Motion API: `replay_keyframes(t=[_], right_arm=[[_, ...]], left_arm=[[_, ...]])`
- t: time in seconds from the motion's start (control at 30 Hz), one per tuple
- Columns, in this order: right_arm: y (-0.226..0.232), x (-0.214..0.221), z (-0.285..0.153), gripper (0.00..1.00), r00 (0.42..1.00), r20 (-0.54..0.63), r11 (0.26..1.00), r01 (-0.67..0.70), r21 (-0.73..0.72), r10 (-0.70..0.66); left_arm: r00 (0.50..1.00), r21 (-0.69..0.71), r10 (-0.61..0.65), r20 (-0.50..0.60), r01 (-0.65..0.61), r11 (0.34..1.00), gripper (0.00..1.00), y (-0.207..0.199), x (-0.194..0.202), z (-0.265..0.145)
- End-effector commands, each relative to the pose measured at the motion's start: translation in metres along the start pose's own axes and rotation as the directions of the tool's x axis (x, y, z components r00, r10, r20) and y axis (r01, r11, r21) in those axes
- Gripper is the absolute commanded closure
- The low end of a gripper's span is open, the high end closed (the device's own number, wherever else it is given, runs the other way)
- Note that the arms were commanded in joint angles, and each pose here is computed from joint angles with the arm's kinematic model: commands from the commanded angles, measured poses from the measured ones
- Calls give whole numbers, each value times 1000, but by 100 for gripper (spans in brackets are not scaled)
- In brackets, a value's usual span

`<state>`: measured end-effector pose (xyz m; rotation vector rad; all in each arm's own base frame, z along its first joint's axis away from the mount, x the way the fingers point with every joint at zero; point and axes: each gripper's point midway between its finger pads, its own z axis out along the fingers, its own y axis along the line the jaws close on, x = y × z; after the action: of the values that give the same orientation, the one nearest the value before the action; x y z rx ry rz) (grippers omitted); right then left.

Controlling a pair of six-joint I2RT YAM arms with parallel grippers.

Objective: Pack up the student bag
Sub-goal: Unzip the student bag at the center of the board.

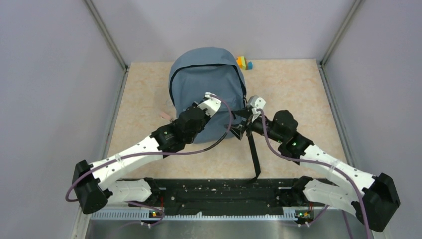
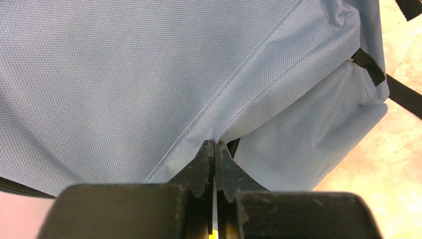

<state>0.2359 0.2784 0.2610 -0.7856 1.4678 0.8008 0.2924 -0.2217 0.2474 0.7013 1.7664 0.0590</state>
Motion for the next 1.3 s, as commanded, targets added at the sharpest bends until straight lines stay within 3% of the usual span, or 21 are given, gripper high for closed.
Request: replay_keyframes(t=[0.0,0.33,0.8,1.27], right_arm=[[32,-23,11,31,960,162,948,256,-190,-227],[48,8,49,30,884,206,846,463,-265,-419],[23,18,102,28,812,181,797,581,-164,-555],[32,22,138,26,775,208,742,631,-227,-597]], left_arm=[[990,7,-94,103,94,996,100,8,-22,-9],[980,109,-159,123,146,983,100,3,-25,-9],[973,153,-198,118,179,972,100,5,-23,-5],[970,160,-207,128,186,969,100,6,-25,-5]])
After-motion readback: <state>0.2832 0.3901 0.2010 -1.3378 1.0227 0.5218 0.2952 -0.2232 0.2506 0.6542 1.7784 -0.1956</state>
